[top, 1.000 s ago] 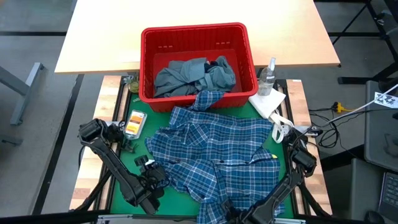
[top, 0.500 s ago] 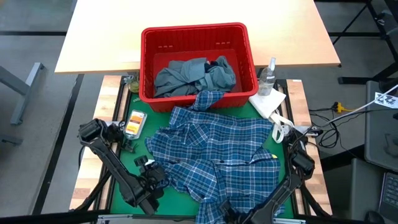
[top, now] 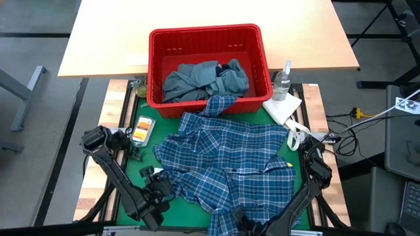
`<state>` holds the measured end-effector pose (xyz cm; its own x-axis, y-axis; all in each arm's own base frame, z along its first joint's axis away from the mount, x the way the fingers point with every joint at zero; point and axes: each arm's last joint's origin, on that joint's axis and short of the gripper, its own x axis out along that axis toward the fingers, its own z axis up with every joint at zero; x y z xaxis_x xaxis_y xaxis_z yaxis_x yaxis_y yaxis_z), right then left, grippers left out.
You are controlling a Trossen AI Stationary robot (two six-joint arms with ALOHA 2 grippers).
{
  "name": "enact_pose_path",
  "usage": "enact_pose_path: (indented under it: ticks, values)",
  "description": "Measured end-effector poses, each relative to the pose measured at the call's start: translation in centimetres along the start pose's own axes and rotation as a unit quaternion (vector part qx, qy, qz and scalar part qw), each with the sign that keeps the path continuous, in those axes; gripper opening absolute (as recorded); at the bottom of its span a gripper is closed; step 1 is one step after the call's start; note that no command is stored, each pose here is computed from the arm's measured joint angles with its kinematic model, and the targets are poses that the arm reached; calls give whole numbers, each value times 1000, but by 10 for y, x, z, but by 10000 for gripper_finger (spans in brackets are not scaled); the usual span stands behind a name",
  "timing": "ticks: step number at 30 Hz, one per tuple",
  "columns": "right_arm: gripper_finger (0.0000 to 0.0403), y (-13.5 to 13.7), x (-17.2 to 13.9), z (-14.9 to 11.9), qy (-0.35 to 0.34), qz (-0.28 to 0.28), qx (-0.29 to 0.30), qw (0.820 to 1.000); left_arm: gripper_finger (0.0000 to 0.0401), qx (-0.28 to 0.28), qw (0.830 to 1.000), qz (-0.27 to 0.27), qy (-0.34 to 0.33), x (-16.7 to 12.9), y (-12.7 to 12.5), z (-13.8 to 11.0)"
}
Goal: Fold Laundry from Bin
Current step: Fold the blue shirt
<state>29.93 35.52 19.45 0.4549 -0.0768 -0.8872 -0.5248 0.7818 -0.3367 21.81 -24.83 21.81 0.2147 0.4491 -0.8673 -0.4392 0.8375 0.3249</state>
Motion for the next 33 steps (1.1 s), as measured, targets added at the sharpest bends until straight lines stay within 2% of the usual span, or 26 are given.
enact_pose_path:
  ticks: [4, 7, 12, 15, 18, 22, 26, 33]
  values:
    - [2, -10, -12, 1, 22, -13, -3, 1000, 96, 3, 1000, -2, -2, -1, -1, -3]
    - [2, -10, -17, 4, 21, 12, 0, 1000, 96, 4, 1000, -2, -2, -2, -1, -3]
    - [2, -4, -18, 12, -10, 87, 20, 996, 96, 3, 1000, -2, -2, -2, -1, -3]
    - [3, 1, -19, 16, -23, 155, 23, 987, 96, 3, 1000, -2, -2, -2, -1, -3]
    - [15, 3, -20, 18, -26, 195, 23, 980, 96, 3, 1000, -2, -2, -2, -1, -3]
    - [66, 4, -21, 18, -28, 205, 23, 978, 96, 3, 1000, -2, -2, -2, -1, -3]
    - [138, 5, -20, 18, -32, 180, 20, 983, 96, 3, 1000, -2, -2, -2, -1, -3]
    - [235, 17, 0, 15, -21, 169, -46, 984, 96, 0, 1000, -8, -4, -2, -2, -3]
